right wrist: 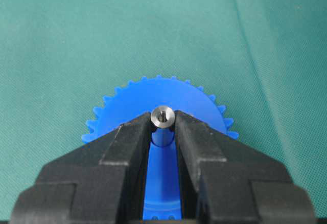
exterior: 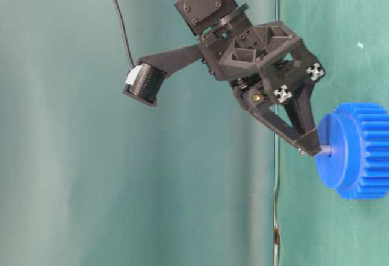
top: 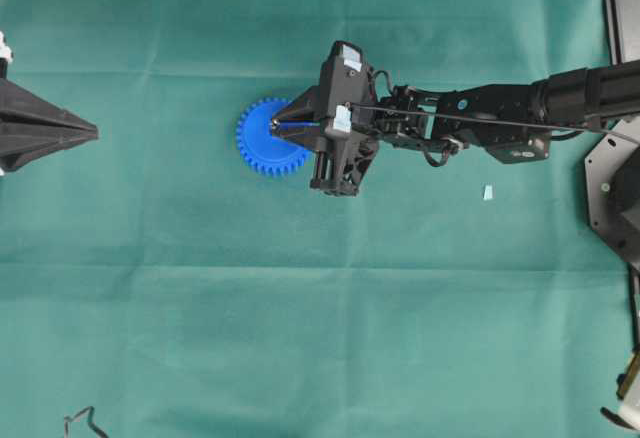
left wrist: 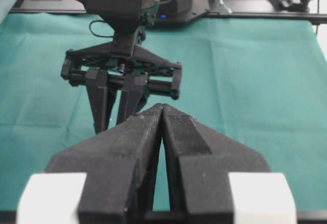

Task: Insert the shaft into the center hole of the gear.
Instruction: 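Align and lower the held shaft down into the gear's center hole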

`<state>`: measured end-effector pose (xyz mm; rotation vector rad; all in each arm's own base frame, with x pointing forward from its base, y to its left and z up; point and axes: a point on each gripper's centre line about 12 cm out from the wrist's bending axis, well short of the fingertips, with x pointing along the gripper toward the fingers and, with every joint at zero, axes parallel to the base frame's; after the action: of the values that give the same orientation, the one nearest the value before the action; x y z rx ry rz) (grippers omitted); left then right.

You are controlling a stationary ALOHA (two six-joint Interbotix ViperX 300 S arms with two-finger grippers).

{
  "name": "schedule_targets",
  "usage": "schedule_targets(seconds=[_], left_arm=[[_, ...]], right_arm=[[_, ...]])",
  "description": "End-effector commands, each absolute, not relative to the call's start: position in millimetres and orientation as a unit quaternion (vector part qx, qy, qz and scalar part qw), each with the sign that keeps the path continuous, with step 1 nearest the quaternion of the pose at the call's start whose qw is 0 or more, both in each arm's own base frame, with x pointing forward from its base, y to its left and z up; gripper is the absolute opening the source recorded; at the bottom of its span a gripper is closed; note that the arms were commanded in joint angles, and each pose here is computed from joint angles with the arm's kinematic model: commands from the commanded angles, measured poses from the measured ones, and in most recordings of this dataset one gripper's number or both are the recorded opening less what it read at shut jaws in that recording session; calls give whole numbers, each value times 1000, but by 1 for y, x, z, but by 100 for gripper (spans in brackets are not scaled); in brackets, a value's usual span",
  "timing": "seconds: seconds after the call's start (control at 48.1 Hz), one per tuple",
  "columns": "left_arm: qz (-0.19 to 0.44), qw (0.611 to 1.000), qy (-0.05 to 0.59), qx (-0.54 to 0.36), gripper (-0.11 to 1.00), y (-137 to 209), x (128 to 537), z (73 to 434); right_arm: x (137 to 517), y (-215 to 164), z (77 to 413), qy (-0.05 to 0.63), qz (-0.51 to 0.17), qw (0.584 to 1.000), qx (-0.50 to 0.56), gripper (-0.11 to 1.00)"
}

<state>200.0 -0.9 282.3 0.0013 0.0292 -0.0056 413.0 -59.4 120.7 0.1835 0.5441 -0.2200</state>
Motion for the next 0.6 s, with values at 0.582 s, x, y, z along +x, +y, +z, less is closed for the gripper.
schedule_targets(seconds=[0.582], left_arm=[[-2, 1000, 3, 2, 0, -1, 203, 291]], right_arm=[[416, -60, 122, 267, -110, 953, 93, 17]])
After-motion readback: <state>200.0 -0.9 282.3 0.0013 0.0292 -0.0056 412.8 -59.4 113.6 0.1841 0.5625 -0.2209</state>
